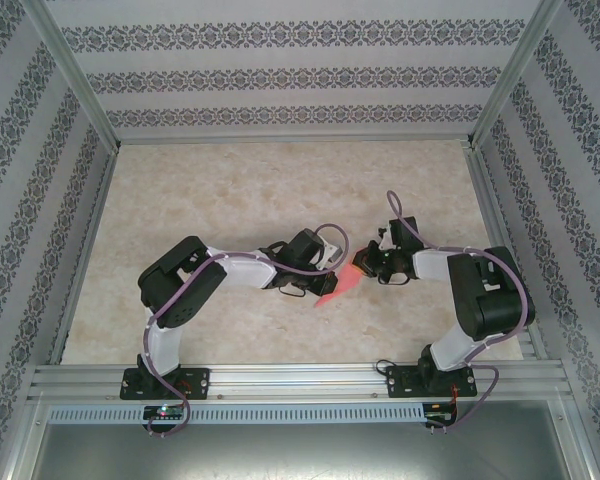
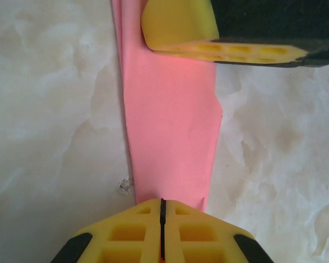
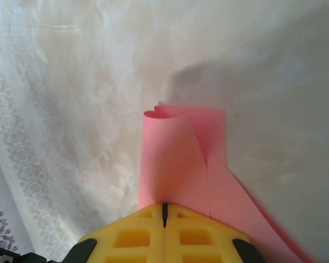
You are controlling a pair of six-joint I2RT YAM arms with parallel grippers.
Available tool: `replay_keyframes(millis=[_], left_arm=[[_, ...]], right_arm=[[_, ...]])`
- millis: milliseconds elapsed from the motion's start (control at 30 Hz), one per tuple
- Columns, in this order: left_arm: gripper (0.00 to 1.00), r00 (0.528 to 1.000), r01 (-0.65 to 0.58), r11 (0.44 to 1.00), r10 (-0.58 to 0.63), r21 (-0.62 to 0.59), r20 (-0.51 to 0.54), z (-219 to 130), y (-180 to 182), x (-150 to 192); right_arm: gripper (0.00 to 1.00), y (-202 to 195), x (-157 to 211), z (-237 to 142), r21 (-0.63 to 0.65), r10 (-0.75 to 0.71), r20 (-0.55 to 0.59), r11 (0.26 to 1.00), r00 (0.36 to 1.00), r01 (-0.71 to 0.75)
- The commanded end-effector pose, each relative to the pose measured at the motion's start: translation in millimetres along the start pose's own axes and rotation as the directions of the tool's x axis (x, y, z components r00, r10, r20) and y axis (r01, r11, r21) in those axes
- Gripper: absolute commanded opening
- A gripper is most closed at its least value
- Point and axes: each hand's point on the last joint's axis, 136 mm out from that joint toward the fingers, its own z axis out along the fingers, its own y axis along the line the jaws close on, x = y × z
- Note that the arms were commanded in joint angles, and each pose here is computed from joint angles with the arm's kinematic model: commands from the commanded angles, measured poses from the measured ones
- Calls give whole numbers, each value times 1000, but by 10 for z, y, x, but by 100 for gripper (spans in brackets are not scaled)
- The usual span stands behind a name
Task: Fold a paper plane with a square sheet of paper (pick it up from the middle)
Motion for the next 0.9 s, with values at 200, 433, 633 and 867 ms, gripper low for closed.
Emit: replay_keyframes(millis=[200, 433, 633, 867], left_arm=[[10, 926, 74, 981, -135, -182, -352, 3, 512, 1247], [10, 933, 72, 981, -129, -178, -336, 46, 502, 1171], [9, 938, 72, 984, -123, -165, -323, 86, 478, 1108], [9, 945, 87, 988, -123, -131, -302, 99, 413, 1058]], right_arm=[[1, -30, -472, -132, 14, 23, 124, 1000, 992, -25], [0, 297, -232, -415, -44, -56, 108, 997, 993, 61], [0, 439, 271, -454, -75, -81, 57, 994, 995, 85], [0, 534, 514, -143, -122, -79, -8, 989, 997, 78]])
